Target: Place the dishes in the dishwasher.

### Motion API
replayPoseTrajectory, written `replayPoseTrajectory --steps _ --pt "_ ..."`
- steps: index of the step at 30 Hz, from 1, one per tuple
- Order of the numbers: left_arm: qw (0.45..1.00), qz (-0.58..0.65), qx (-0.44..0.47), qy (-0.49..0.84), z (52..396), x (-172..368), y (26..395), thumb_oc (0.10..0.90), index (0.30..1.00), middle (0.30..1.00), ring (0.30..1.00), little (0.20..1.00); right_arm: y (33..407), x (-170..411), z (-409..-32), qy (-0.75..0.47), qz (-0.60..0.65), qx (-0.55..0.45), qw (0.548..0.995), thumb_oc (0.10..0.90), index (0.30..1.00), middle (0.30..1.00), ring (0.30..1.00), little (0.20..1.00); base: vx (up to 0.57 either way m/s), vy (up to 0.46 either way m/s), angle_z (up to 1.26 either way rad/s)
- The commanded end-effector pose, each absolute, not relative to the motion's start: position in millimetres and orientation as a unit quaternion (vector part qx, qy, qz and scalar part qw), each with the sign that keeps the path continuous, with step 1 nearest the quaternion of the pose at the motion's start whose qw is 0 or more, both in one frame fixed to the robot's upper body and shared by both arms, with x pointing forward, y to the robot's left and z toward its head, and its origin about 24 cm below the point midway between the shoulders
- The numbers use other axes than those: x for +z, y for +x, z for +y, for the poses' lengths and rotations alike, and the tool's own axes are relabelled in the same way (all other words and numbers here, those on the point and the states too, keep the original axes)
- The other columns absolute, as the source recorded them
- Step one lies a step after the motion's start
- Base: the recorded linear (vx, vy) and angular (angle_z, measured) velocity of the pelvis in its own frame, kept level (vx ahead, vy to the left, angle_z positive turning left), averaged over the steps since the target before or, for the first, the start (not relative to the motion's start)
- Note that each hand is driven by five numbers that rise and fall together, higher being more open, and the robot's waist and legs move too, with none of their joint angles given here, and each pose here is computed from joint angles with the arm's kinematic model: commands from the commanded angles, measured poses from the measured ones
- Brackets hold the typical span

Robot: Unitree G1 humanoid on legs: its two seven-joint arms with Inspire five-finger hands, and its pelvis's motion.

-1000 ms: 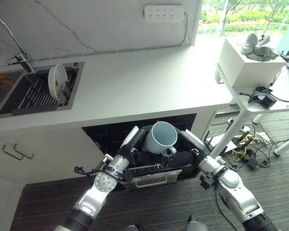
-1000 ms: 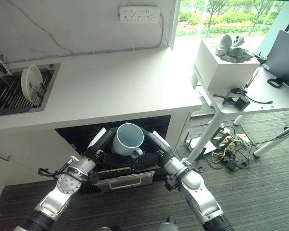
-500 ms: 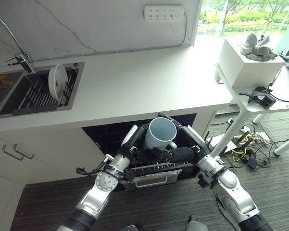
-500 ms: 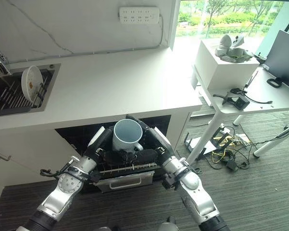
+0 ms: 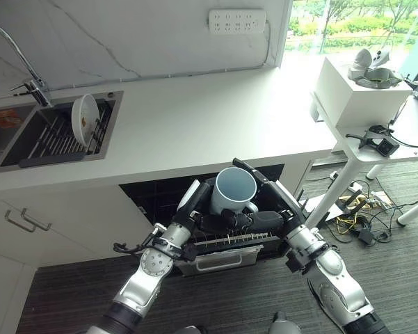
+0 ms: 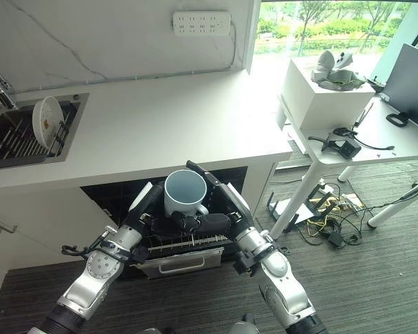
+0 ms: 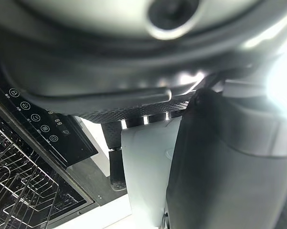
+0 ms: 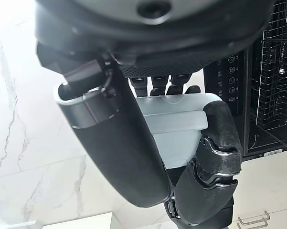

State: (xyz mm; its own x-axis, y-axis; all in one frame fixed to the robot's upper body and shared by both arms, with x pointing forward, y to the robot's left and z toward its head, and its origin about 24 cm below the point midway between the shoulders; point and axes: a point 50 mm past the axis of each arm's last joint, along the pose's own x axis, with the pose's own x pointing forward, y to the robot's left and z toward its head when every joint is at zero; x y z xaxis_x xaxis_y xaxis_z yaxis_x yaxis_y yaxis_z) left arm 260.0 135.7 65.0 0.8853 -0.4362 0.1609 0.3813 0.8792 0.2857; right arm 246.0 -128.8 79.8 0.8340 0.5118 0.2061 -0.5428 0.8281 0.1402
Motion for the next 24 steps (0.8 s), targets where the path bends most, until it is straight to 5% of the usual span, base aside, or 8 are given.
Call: replayPoseTrajectory --steps 1,5,6,7,24 --pt "0.936 -0.236 -0.241 0.099 117.7 112.5 265.6 0.400 0.300 0.300 0.300 0.300 244.1 130.2 -112.4 0.156 -0.220 0.317 0.909 0.800 0.900 0.900 0.900 0.900 0.00 0.000 0.00" --pt "0.933 -0.238 -0.247 0.104 115.0 114.3 265.2 0.400 0.300 0.300 0.300 0.300 244.5 127.8 -108.9 0.147 -0.211 0.331 0.908 0.800 0.900 0.900 0.900 0.900 0.00 0.000 0.00" --pt "0.933 -0.238 -0.250 0.105 114.7 114.4 265.0 0.400 0.300 0.300 0.300 0.300 244.2 127.7 -107.5 0.139 -0.213 0.335 0.907 0.690 0.735 0.735 0.735 0.735 0.00 0.000 0.00" --pt "0.932 -0.238 -0.252 0.106 114.8 114.5 265.0 0.400 0.300 0.300 0.300 0.300 243.8 128.4 -106.7 0.133 -0.217 0.338 0.906 0.400 0.300 0.300 0.300 0.300 0.00 0.000 0.00" --pt "0.932 -0.219 -0.261 0.126 109.2 107.9 265.2 0.400 0.300 0.300 0.300 0.300 241.8 138.8 -96.6 0.082 -0.259 0.342 0.900 0.400 0.300 0.300 0.300 0.300 0.00 0.000 0.00"
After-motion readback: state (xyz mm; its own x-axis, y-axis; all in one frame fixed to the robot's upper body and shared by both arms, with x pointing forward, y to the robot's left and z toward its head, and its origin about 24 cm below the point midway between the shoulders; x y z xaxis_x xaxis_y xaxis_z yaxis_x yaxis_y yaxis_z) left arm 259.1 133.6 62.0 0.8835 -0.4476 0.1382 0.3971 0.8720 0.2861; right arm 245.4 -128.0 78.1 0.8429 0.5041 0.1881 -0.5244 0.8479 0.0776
